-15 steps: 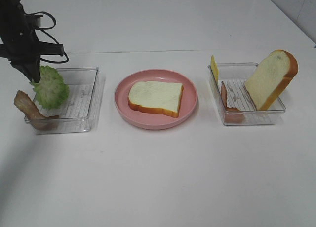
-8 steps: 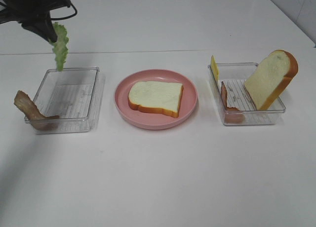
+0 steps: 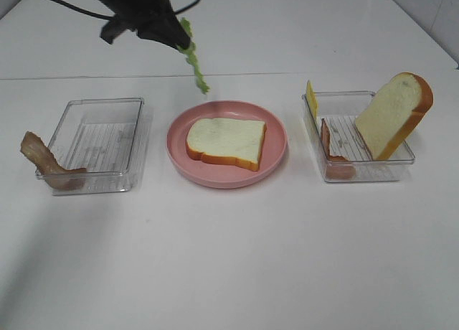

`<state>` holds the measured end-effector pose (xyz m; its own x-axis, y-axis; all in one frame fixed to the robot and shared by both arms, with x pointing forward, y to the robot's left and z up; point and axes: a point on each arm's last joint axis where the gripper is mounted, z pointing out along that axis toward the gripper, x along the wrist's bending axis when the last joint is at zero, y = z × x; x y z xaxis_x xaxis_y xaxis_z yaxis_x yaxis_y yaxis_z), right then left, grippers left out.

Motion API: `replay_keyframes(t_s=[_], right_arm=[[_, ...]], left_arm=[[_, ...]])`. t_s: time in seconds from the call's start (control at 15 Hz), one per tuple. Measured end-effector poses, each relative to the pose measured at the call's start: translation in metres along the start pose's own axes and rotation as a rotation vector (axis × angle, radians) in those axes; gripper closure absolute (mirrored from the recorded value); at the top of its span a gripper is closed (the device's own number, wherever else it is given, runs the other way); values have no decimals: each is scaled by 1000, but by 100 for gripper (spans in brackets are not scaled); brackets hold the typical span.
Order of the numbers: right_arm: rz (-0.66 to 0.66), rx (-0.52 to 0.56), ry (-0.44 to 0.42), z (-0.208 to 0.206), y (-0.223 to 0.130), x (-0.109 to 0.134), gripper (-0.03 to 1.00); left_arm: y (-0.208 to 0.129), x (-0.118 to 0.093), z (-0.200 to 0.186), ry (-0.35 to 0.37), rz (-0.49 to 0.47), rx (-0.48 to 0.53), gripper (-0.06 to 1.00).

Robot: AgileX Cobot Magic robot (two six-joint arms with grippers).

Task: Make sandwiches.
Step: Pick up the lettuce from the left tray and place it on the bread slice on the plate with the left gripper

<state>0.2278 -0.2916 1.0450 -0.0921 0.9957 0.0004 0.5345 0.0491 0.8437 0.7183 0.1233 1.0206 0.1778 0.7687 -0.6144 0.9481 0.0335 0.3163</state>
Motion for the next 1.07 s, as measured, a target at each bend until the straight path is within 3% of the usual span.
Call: replay_keyframes(t_s=[0.27,0.47,0.67,1.07], right_arm=[[0,0,0,0,0,0,20],[0,0,0,0,0,0,20],[0,0,0,0,0,0,20],[0,0,0,0,0,0,20]], left_arm=[[-33,-35,80,-32,55,71,94],[-45,-51,105,-44,81,46,94],[-46,-41,118,-27,71,42,94],[-45,-9,113,137,137,123,94]])
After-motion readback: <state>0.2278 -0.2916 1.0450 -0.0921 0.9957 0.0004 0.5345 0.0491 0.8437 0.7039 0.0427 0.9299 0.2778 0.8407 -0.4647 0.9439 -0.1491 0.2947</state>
